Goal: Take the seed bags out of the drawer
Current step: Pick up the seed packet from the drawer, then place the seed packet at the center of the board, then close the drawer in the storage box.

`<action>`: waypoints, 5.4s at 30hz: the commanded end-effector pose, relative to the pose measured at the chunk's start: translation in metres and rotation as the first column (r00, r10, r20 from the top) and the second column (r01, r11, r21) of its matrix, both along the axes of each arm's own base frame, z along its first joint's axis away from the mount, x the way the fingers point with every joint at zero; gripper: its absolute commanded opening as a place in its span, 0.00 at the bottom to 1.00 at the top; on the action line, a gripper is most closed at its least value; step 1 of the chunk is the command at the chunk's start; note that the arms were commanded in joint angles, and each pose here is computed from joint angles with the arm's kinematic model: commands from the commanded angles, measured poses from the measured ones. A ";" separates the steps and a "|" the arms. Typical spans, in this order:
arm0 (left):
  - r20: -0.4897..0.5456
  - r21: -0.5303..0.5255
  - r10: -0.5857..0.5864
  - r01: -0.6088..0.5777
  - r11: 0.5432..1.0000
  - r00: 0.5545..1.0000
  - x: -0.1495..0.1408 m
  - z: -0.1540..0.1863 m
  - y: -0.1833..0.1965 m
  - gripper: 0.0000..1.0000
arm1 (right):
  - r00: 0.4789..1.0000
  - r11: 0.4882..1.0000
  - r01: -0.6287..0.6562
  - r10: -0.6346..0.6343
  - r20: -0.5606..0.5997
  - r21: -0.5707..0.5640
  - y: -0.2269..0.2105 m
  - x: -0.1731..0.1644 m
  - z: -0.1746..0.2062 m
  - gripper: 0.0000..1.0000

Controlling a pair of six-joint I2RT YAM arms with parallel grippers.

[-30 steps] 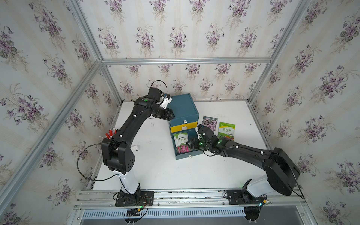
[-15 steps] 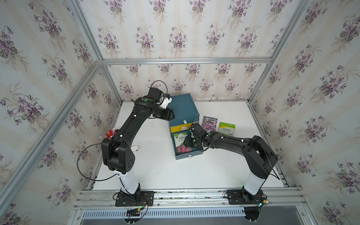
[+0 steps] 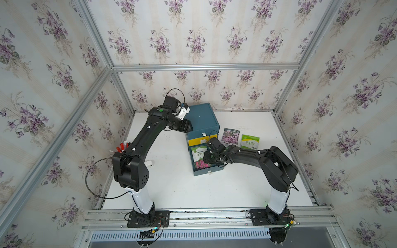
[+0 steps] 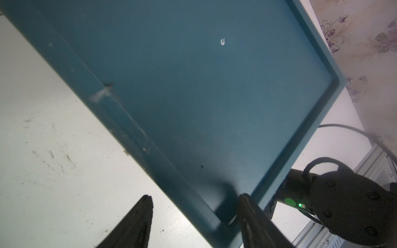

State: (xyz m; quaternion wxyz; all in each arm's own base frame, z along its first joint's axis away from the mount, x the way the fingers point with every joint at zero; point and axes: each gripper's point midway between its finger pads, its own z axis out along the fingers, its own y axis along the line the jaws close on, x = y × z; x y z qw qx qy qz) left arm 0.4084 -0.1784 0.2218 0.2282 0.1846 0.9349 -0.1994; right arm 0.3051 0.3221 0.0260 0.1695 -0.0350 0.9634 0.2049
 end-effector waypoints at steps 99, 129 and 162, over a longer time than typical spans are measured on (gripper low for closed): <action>-0.128 0.106 -0.009 0.022 0.994 0.992 -0.027 -0.024 0.017 0.66 | 0.946 0.948 0.313 -0.316 -0.066 -0.048 -0.201 -0.066 0.034 0.00; -0.128 0.105 -0.009 0.023 0.994 0.992 -0.026 -0.023 0.017 0.66 | 0.995 0.994 0.099 -0.100 0.024 0.037 -0.152 -0.094 0.046 0.76; -0.131 0.108 -0.011 0.025 0.994 0.991 -0.026 -0.023 0.016 0.66 | 0.946 0.990 -0.142 0.131 0.296 0.015 -0.017 -0.106 0.043 0.90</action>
